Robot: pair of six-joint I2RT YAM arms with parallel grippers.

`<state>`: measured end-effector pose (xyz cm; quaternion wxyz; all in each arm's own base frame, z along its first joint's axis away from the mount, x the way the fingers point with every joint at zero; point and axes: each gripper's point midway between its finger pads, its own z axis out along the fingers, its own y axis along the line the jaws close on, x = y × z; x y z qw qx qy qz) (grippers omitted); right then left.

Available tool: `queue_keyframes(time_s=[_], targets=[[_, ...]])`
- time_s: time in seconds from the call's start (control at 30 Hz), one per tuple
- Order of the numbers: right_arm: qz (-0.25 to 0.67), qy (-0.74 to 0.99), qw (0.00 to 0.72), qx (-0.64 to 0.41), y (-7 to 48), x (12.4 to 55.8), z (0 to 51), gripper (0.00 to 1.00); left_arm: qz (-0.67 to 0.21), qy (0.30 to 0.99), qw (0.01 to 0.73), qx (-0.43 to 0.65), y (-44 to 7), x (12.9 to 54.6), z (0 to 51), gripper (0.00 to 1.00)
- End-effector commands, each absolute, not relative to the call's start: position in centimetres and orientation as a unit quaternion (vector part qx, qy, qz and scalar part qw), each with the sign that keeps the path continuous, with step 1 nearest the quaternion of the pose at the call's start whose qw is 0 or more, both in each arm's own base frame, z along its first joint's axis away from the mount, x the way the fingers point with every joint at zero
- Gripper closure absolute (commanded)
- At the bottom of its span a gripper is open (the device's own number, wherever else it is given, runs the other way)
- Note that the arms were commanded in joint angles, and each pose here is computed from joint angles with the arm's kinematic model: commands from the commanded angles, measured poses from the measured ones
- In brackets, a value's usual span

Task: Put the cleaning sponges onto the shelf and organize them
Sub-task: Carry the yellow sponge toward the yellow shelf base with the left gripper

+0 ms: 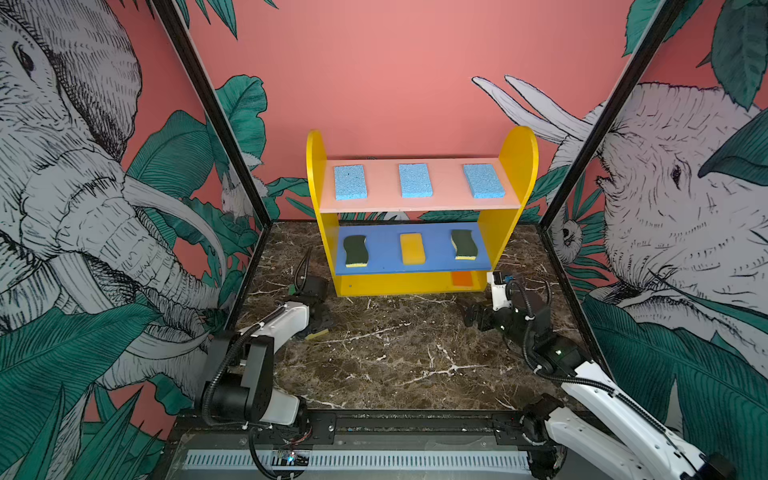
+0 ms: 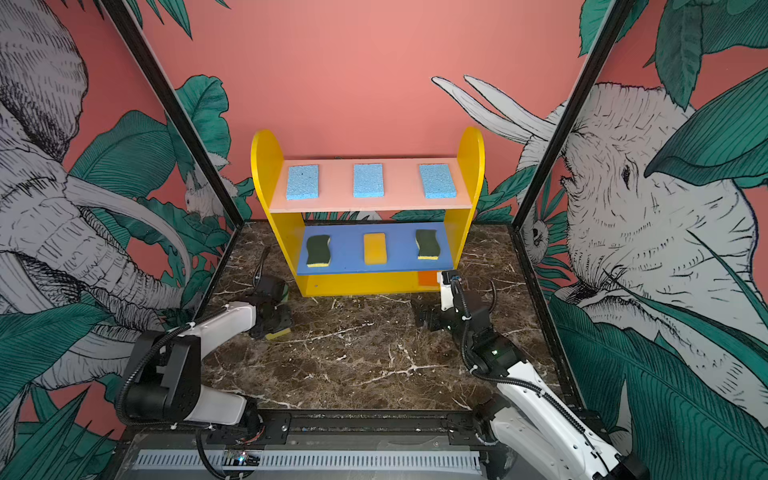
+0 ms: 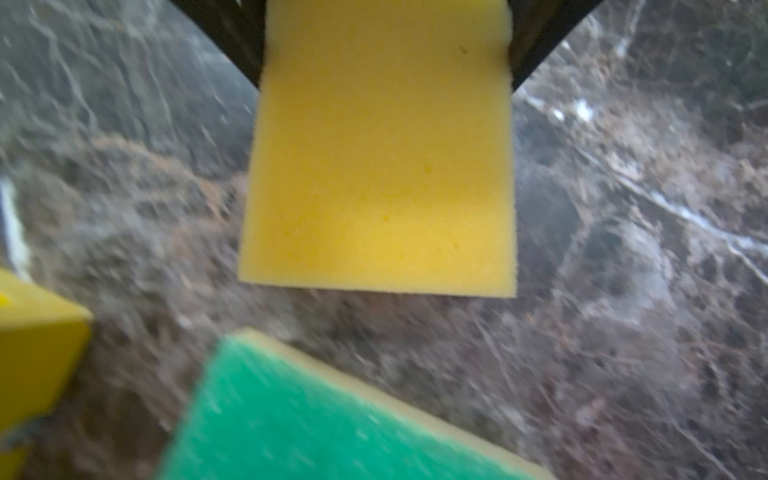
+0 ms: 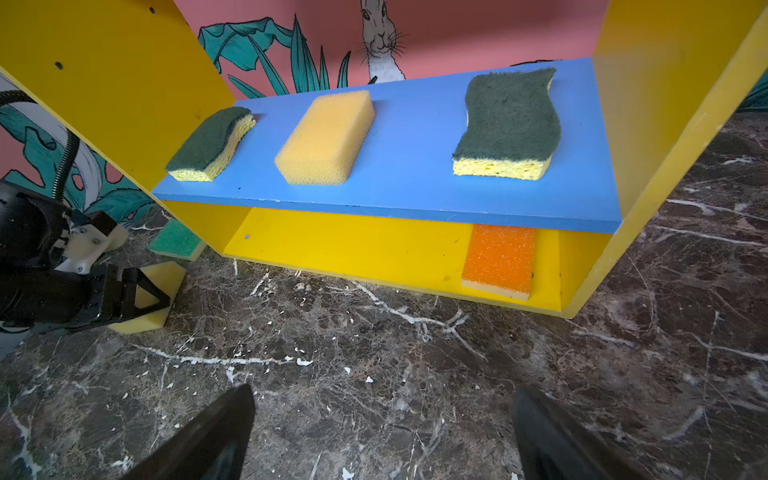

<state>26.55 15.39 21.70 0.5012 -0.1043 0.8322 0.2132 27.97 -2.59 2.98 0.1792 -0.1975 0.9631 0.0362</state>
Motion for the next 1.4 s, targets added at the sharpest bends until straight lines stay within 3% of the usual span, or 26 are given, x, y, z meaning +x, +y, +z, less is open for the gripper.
queue_keyframes(time_s=[0.0, 0.2, 0.4, 0.67, 0.97, 1.13, 1.37], targets=[[0.218, 0.824, 0.512, -0.105, 15.2, 26.1, 22.4, 0.01, 0.038, 0.964, 0.174, -0.197, -3.6, 25.4, 3.2, 0.26], [0.231, 0.822, 0.51, -0.099, 15.0, 25.3, 22.5, 0.01, 0.023, 0.971, 0.196, -0.137, -6.9, 21.6, 3.3, 0.26], [0.25, 0.819, 0.506, -0.101, 15.1, 24.3, 22.4, 0.01, -0.001, 0.972, 0.231, -0.033, -11.2, 20.4, 3.5, 0.27], [0.241, 0.832, 0.493, -0.083, 14.3, 23.7, 21.2, 0.02, -0.052, 0.948, 0.282, 0.14, -18.6, 22.4, 3.9, 0.26], [0.241, 0.849, 0.469, -0.039, 13.5, 22.5, 20.4, 0.05, -0.098, 0.926, 0.259, 0.256, -24.6, 24.0, 2.5, 0.23], [0.228, 0.864, 0.449, -0.012, 12.7, 21.7, 18.3, 0.06, -0.116, 0.911, 0.287, 0.273, -26.4, 25.3, 3.0, 0.15], [0.215, 0.88, 0.424, 0.0, 12.4, 21.5, 16.5, 0.07, -0.123, 0.905, 0.305, 0.268, -24.8, 24.0, 4.0, 0.07]])
